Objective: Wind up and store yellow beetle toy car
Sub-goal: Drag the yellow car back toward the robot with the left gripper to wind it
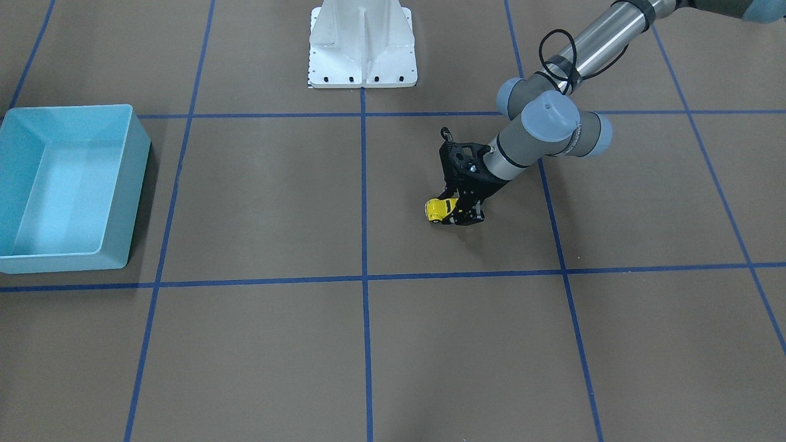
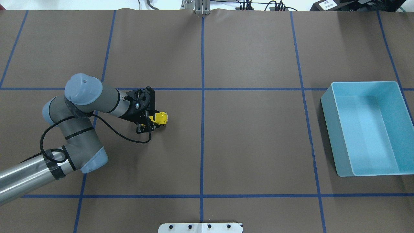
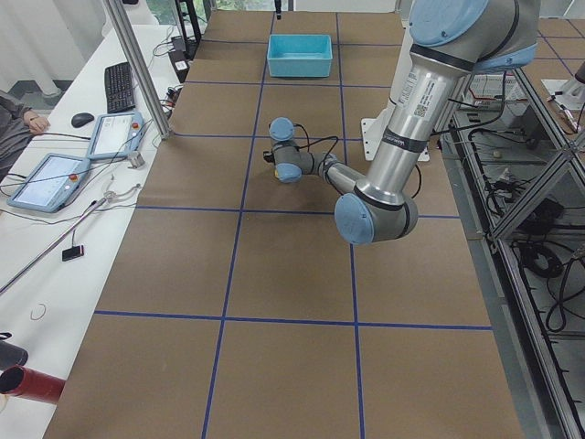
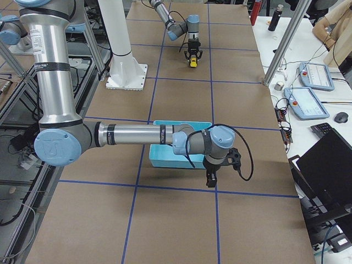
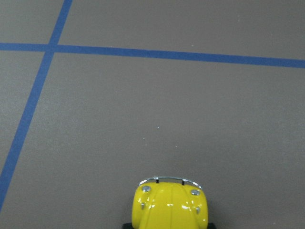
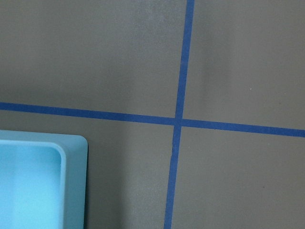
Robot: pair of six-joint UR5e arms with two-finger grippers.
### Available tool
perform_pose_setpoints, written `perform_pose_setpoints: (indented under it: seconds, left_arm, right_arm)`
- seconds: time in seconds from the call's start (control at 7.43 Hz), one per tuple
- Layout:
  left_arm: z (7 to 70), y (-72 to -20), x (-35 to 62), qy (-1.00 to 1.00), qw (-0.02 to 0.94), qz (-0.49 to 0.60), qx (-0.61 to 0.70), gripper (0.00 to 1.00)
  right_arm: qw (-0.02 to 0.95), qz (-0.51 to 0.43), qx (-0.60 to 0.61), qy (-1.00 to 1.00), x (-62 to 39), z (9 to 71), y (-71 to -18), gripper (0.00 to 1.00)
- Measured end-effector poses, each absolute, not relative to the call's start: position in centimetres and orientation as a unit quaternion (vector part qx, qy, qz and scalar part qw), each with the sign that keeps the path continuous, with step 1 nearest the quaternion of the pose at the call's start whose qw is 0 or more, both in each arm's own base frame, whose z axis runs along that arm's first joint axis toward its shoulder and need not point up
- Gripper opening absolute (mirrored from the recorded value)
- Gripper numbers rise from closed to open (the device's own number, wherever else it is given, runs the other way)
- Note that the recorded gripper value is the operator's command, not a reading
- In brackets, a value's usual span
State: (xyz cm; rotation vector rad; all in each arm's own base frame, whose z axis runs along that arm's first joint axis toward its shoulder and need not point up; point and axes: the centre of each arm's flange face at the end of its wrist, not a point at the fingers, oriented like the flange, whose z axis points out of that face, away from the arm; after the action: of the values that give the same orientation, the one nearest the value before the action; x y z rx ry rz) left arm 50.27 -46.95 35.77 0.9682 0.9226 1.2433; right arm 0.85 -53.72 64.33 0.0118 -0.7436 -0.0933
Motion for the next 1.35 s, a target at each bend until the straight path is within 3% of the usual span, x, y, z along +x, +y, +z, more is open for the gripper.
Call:
perform_pose_setpoints:
  seconds: [0.94,1.08,1.35]
  left_arm:
    - [37.8,-47.0,48.9,0.403,0.613,0.541,0.411,0.0]
    - [37.9,-47.1,48.7,0.405,0.612,0.541,0.41,0.98]
    - [38.0,-47.4,47.9,0.412,0.606,0.543,0.409,1.0]
  right_arm:
    - [0.931,-0.047,0.006,-0.363,0.8,64.3,-53.7,1.0]
    - [0.931,-0.046,0.006,-0.363,0.8,64.3,-53.7,1.0]
    - [0.931,-0.046,0.005,-0.363,0.8,64.4,-53.7,1.0]
